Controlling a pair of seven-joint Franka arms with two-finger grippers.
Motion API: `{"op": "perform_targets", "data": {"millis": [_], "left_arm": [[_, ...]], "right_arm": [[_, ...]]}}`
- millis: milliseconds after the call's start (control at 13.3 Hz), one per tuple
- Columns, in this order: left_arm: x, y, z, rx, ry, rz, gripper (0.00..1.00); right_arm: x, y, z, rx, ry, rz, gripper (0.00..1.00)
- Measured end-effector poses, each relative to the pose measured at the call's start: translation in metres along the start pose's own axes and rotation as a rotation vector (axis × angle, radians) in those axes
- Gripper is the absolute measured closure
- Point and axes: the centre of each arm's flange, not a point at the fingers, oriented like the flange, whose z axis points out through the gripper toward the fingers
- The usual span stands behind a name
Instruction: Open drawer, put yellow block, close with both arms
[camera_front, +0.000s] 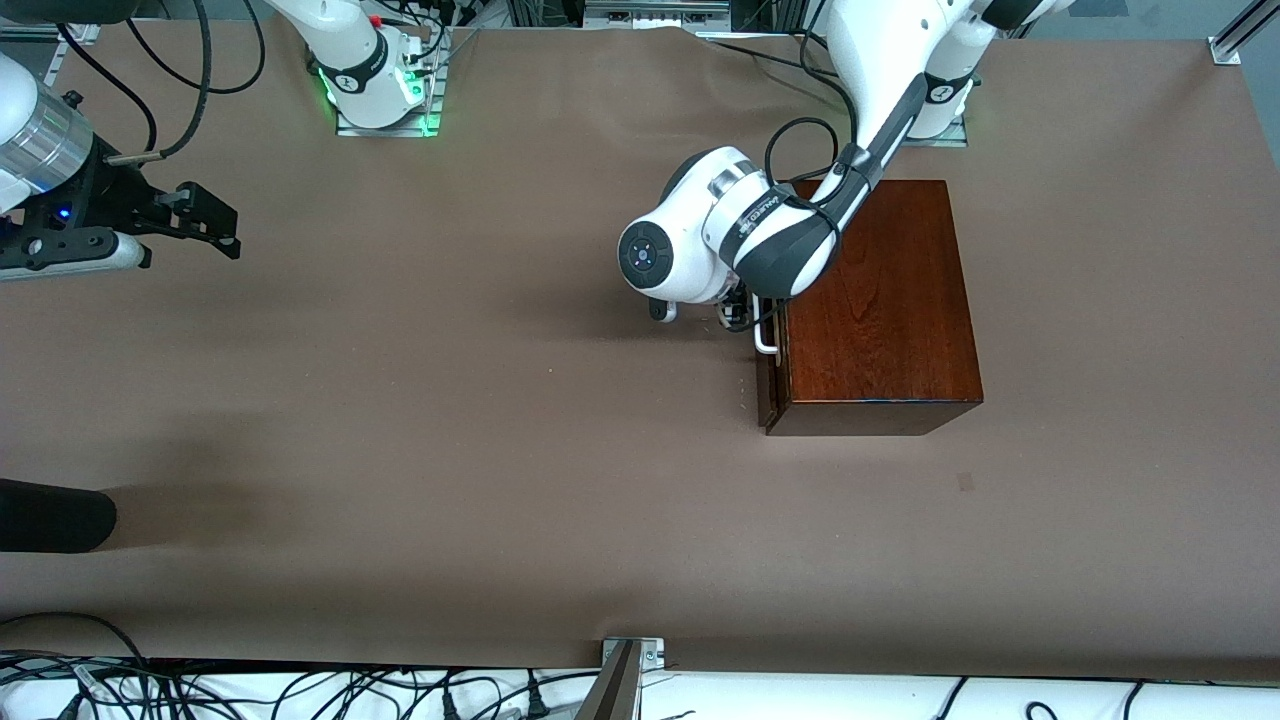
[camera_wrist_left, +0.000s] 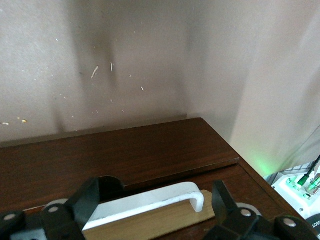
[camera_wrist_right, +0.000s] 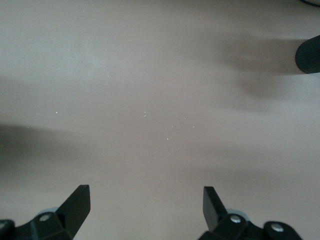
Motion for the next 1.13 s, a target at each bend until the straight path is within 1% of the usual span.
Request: {"op": "perform_targets", "data": {"millis": [151,302,377,528,679,754,1131], "left_arm": [[-0.005,0.012,-0.031,-0.003,0.087,-0.003,0.00],[-0.025,0.026,-0.079,0.044,0.167,-0.021,0.00],[-0.041,0.032,-0.101,0.075,0.196,-0.044,0.00],[-0.094,0.025,-0.134,0.115,0.257,-0.124,0.00],[-0.171,-0.001,-0.153,0.135,0.319,-0.237,0.00],[-0.207,-0.013,-0.155,0.136,0.338,-0.291,0.00],[-0.338,-0.062,-0.135,0.129,0.366,-0.511,0.00]], "right_arm": [[0.000,0.000,0.000,0.000,0.000,0.000,0.00],[0.000,0.000,0.000,0.000,0.001,0.001,0.00],[0.000,0.000,0.000,0.000,0.001,0.001,0.00],[0.001,0.001,0.000,0.000,0.001,0.001,0.00],[0.001,0.001,0.000,0.000,0.002,0.001,0.00],[0.001,0.001,0.000,0.001,0.002,0.002,0.00],[0.002,0.001,-0.001,0.001,0.008,0.002,0.00]]}}
